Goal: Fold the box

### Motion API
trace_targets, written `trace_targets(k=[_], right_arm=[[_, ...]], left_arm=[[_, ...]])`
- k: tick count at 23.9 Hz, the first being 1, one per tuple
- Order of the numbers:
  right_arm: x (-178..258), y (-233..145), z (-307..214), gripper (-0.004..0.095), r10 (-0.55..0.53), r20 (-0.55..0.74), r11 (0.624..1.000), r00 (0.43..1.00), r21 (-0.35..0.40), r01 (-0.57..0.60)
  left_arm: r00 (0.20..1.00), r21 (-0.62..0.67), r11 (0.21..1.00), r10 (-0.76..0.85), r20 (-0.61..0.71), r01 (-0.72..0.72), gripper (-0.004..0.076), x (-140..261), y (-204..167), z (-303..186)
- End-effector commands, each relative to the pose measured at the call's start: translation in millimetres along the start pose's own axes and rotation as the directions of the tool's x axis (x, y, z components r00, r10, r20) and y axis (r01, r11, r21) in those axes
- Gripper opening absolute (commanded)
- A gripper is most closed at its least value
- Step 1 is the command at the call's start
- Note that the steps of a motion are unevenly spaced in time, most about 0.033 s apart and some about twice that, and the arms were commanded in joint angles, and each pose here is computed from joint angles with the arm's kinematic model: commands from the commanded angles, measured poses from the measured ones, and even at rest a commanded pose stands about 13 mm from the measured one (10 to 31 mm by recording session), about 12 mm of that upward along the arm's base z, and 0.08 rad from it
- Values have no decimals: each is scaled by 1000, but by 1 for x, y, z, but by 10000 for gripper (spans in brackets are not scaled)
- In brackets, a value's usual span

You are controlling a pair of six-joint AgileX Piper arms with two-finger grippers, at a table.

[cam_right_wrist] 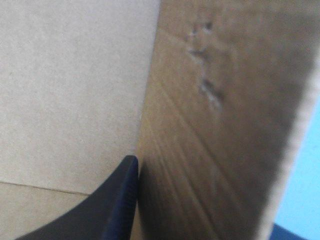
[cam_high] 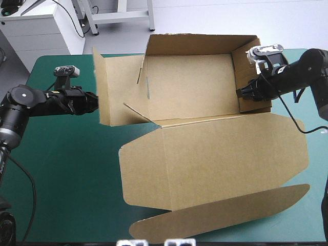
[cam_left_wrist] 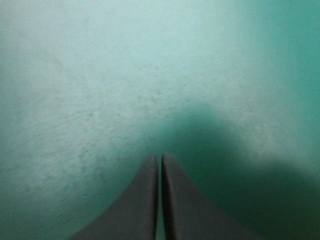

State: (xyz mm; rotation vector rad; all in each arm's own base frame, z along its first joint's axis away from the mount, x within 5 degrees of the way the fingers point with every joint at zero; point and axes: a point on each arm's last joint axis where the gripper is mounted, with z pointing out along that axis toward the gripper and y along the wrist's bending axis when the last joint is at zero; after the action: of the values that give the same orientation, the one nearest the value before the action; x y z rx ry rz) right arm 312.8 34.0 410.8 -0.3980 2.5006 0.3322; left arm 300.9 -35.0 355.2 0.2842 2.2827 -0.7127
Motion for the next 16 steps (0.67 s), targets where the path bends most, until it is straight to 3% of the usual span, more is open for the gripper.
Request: trace_targets(k=[1, 11, 16], right_arm=[[-3, 10, -25, -20, -3, 78, 1000, 997, -30, 6], [-5, 21, -19, -17, -30, 74, 999, 997, -17, 31], [-10, 37, -7, -17, -56, 66, 998, 996, -14, 57]], left_arm=[[989, 158, 987, -28, 146, 4, 6, -17, -23, -14], [984, 503, 862, -30, 175, -63, 6, -19, -55, -26], [986, 586, 808, -38, 160, -63, 12, -17, -63, -30]])
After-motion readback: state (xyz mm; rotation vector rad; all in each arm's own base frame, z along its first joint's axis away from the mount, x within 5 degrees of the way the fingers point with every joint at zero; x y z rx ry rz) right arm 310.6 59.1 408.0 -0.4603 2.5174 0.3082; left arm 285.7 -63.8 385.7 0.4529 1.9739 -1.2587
